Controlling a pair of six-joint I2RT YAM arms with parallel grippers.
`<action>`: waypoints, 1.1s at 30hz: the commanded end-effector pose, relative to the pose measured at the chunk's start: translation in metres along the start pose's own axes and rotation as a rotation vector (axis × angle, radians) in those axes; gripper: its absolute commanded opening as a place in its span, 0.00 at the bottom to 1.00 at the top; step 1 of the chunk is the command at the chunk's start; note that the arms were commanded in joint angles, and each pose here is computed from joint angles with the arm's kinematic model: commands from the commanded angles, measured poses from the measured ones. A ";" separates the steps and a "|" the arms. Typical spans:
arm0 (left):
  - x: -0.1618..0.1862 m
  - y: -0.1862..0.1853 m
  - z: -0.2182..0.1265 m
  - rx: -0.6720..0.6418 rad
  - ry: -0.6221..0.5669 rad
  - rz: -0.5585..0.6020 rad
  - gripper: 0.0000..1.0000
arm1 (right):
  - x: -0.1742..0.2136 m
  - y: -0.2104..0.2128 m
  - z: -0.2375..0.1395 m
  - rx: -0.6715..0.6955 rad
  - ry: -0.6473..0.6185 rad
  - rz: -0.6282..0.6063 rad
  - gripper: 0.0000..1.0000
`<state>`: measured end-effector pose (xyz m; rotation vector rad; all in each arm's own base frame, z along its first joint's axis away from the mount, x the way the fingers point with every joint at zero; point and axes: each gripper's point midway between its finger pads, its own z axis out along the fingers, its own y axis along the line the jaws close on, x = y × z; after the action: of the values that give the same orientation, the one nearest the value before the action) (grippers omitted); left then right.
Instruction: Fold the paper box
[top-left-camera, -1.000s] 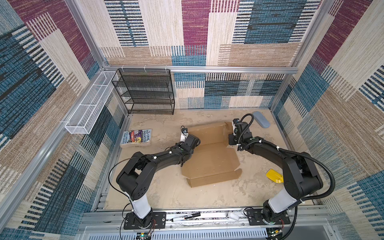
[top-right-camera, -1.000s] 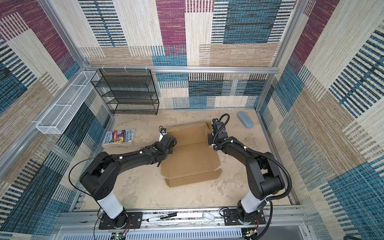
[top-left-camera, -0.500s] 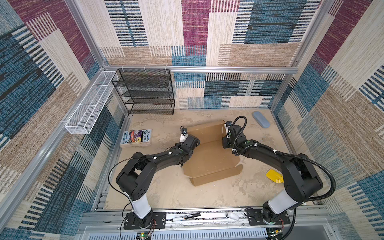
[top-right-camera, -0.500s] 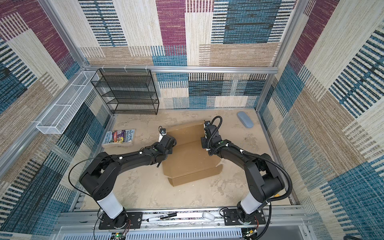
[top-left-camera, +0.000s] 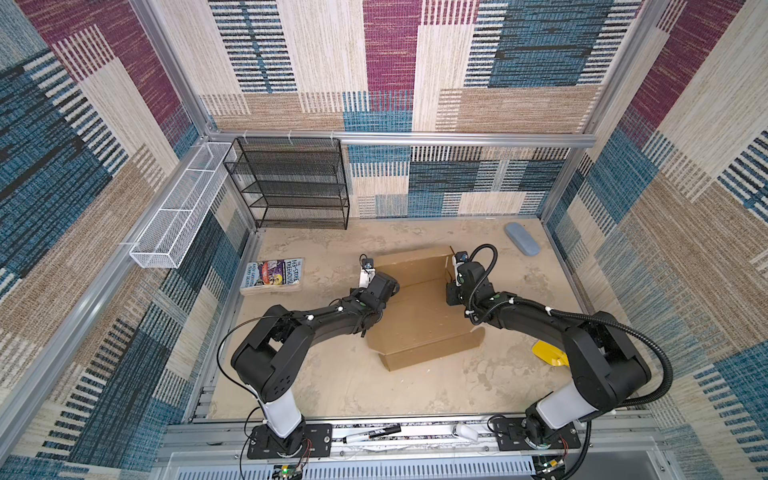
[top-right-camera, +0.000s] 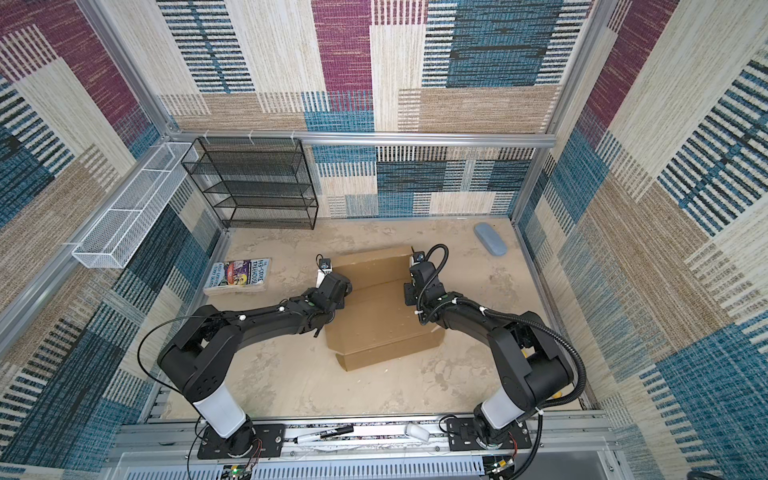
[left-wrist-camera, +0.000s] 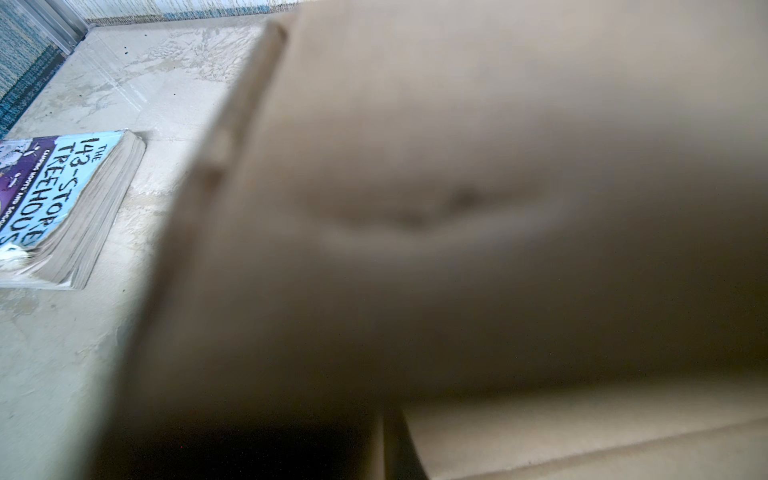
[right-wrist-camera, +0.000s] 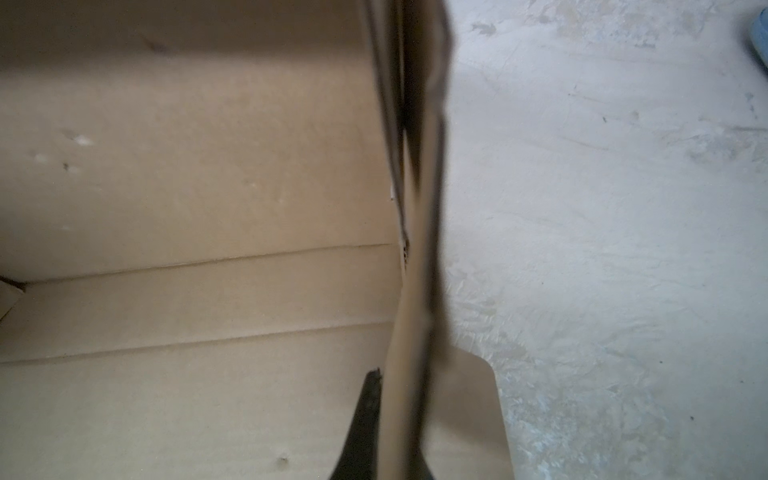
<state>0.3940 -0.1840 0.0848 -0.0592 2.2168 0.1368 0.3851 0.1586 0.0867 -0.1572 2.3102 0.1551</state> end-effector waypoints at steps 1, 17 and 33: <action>0.017 0.002 0.001 0.002 0.062 0.053 0.00 | 0.048 -0.006 -0.001 0.017 0.172 0.003 0.01; 0.018 0.002 0.001 0.004 0.060 0.065 0.00 | 0.047 -0.011 -0.005 0.043 0.167 0.010 0.09; 0.017 0.002 0.001 0.004 0.055 0.071 0.00 | 0.040 -0.012 -0.008 0.052 0.154 0.010 0.19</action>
<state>0.3944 -0.1847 0.0845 -0.0594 2.2044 0.1308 0.3699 0.1516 0.0763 -0.1314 2.3791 0.1347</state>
